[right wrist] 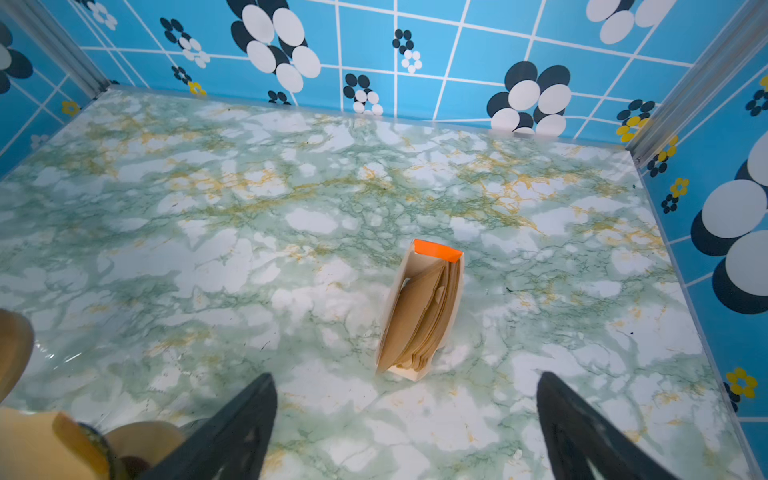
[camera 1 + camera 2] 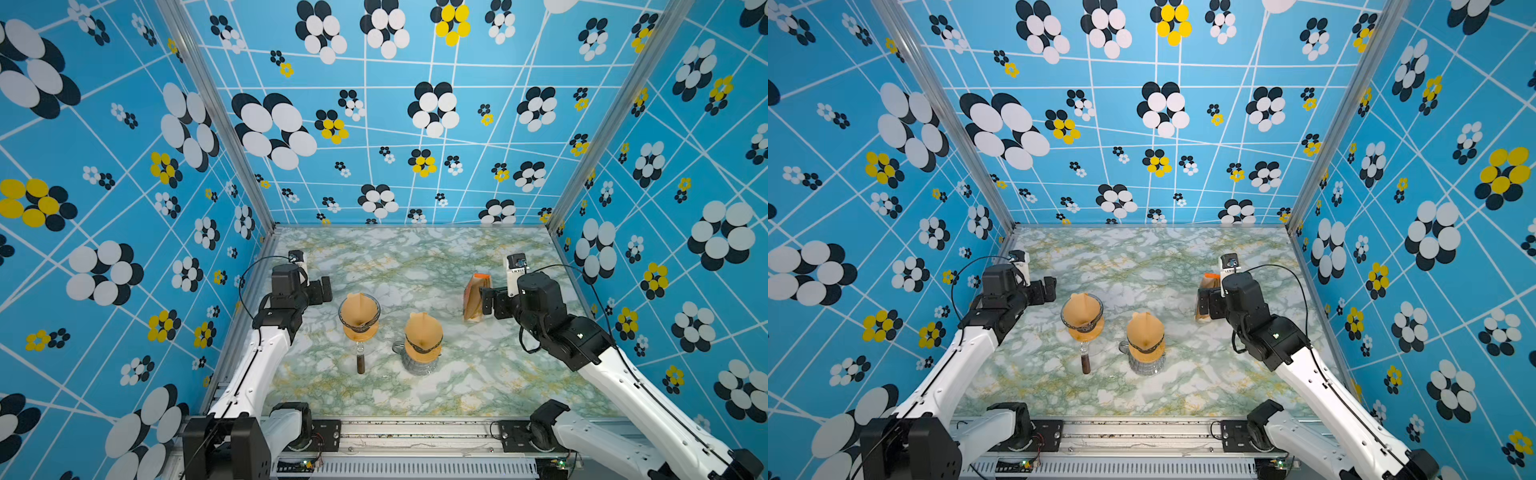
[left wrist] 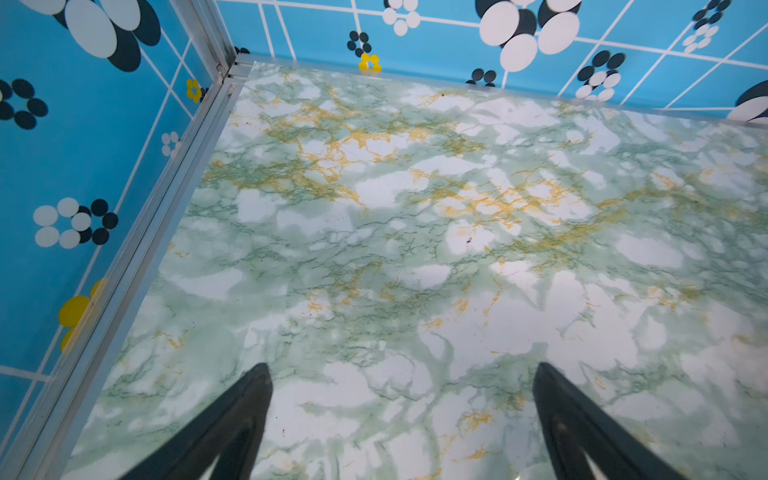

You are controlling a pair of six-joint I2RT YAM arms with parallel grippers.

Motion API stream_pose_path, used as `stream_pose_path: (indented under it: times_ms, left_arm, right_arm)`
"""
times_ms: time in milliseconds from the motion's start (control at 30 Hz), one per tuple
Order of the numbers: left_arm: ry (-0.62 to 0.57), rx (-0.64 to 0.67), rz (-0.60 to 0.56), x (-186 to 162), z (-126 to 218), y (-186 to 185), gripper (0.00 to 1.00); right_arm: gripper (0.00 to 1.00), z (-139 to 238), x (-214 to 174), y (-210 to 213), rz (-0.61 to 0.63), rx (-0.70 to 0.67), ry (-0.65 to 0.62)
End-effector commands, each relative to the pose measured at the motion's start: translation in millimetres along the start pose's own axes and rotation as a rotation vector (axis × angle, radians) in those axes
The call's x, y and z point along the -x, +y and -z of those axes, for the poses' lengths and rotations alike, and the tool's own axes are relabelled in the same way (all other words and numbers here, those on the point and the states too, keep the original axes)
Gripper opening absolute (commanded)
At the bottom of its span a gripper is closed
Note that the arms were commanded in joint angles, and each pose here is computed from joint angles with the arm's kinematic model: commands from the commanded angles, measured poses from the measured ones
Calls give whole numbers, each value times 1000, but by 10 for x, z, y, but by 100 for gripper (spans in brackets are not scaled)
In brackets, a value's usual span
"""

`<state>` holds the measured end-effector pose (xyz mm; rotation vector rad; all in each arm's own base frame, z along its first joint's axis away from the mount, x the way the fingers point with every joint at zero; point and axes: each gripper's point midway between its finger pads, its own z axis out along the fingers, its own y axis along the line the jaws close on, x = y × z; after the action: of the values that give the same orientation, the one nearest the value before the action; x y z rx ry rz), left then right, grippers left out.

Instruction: Place the coffee filter in the dripper

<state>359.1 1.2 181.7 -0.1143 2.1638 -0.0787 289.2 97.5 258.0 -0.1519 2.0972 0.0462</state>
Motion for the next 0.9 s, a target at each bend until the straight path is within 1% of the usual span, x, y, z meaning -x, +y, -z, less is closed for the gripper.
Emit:
stream_pose_path:
  times_ms: [0,100,267,333,467,567,733,867]
  left_arm:
    - [-125,77,-10,189,-53,164,99]
    - [-143,91,-20,96,-148,201,99]
    - [-118,92,-63,-93,-309,218,99]
    - [-126,86,-61,-150,-336,216,99]
    - [-163,57,-59,-231,-356,176,99]
    - [-160,46,-70,-309,-378,137,99]
    - [-193,40,-133,-387,-422,60,99]
    - [-227,44,-169,-436,-479,29,99]
  right_arm:
    - [99,-71,13,-106,-51,-3,-51]
    - [99,-181,-112,-242,-86,-35,-44]
    - [99,-367,-335,-414,-154,-68,-34]
    - [99,-415,-394,-473,-160,-86,-29]
    - [99,-492,-510,-641,-163,-170,-26]
    - [99,-559,-593,-742,-187,-209,-33]
    - [99,-690,-693,-885,-221,-256,-38]
    - [99,-795,-784,-977,-250,-270,-27]
